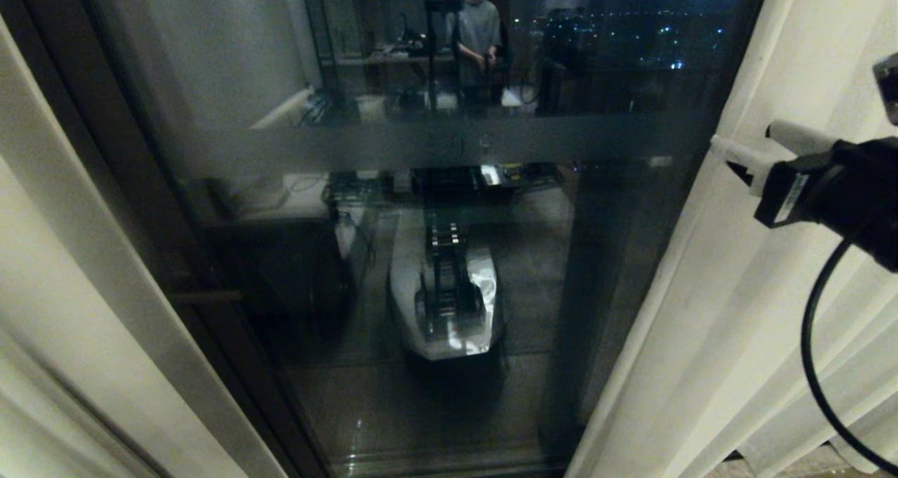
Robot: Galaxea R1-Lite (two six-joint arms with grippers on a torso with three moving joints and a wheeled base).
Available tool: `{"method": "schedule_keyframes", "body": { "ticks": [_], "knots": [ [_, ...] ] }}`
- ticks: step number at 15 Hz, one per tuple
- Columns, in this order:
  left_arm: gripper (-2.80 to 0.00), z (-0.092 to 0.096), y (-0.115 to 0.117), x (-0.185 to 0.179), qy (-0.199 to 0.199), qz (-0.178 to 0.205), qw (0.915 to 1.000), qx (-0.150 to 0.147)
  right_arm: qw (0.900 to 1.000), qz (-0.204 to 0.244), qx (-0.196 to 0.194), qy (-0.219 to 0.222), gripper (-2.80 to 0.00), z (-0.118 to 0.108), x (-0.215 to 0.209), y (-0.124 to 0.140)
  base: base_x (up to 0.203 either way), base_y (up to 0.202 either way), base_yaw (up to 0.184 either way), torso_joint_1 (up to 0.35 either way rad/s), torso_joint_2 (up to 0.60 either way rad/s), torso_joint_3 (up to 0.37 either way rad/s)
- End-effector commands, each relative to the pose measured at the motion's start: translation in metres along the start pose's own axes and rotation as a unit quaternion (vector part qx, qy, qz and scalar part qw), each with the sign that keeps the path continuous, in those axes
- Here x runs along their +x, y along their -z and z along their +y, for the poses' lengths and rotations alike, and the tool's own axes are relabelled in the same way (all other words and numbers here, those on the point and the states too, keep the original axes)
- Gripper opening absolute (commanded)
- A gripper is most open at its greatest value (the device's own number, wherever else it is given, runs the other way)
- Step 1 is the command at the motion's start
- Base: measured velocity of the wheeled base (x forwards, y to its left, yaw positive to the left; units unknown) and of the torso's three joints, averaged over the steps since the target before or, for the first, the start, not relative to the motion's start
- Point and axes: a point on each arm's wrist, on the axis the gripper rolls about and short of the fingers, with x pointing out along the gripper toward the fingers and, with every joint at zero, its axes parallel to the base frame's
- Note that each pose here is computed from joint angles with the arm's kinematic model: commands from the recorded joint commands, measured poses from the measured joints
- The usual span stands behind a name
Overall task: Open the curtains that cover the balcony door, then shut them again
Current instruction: Close the inner curtains on both sides
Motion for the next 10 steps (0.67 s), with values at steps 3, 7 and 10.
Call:
{"method": "schedule_keyframes", "body": {
  "ticks": [3, 7, 10],
  "knots": [
    [-2.8, 0.0, 0.0, 0.0, 0.0, 0.0, 1.0, 0.0, 1.0, -0.014, -0.009, 0.002, -2.8, -0.008, -0.058, 0.006, 0.0, 0.0, 0.0, 0.0, 0.0, 0.0],
    [-2.8, 0.0, 0.0, 0.0, 0.0, 0.0, 1.0, 0.0, 1.0, -0.007, -0.013, 0.0, -2.8, -0.013, -0.12, 0.035, 0.0, 0.0, 0.0, 0.0, 0.0, 0.0],
    [-2.8, 0.0, 0.0, 0.0, 0.0, 0.0, 1.0, 0.0, 1.0, 0.016, -0.019, -0.003, -2.8, -0.013, -0.165, 0.07, 0.0, 0.0, 0.0, 0.0, 0.0, 0.0]
  ]
}}
